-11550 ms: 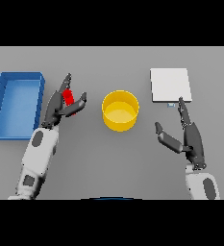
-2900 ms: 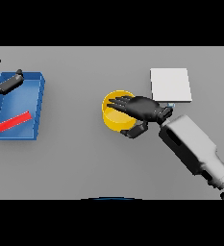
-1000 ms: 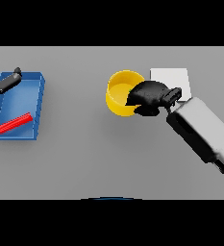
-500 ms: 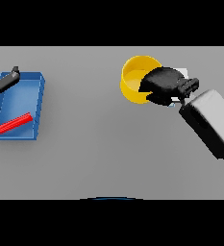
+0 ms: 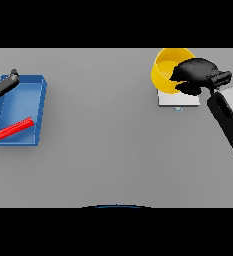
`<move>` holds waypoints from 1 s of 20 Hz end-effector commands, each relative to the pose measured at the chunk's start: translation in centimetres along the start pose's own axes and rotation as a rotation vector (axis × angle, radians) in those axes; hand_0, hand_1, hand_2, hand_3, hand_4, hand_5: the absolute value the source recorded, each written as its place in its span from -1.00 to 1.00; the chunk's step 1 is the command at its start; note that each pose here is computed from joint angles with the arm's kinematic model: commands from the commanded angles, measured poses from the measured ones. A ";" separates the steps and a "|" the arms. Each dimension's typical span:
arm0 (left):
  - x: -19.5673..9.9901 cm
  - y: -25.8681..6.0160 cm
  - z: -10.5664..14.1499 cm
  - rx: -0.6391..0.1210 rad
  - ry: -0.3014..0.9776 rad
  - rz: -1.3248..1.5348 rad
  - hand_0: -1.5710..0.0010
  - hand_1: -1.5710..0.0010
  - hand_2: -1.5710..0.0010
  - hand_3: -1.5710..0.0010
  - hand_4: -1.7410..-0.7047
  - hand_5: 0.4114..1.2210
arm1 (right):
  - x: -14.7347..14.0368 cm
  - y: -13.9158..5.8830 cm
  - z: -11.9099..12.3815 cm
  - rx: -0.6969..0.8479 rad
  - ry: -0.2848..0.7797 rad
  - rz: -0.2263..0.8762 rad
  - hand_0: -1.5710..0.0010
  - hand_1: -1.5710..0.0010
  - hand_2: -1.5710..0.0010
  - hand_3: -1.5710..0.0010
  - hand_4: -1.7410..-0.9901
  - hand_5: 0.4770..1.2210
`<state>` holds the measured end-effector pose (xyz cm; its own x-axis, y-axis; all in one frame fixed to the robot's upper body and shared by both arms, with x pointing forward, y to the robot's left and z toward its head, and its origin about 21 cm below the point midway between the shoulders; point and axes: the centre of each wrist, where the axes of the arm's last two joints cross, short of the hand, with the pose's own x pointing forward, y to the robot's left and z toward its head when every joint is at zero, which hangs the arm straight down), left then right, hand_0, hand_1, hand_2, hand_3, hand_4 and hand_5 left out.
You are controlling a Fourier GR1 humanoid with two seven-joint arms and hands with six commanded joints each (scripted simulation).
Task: Pick up the red beaker and tilt it to pour out 1 green nut into yellow bowl. Pick up the yellow bowl and place it on the metallic measuring scale.
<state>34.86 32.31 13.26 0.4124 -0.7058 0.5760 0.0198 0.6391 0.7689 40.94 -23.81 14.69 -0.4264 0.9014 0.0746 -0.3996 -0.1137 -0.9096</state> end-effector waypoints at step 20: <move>0.2 -0.4 -0.3 -0.004 0.001 -0.001 1.00 1.00 1.00 1.00 0.79 -0.18 | -4.1 4.7 -3.6 0.054 0.138 -0.105 -0.96 -0.84 -0.90 -0.30 -0.78 1.00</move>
<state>35.19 32.02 12.94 0.4144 -0.7055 0.5749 0.0246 0.6402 0.7678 43.78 -26.52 8.65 -0.2650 0.9582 0.1079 -0.4815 -0.0346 -0.8758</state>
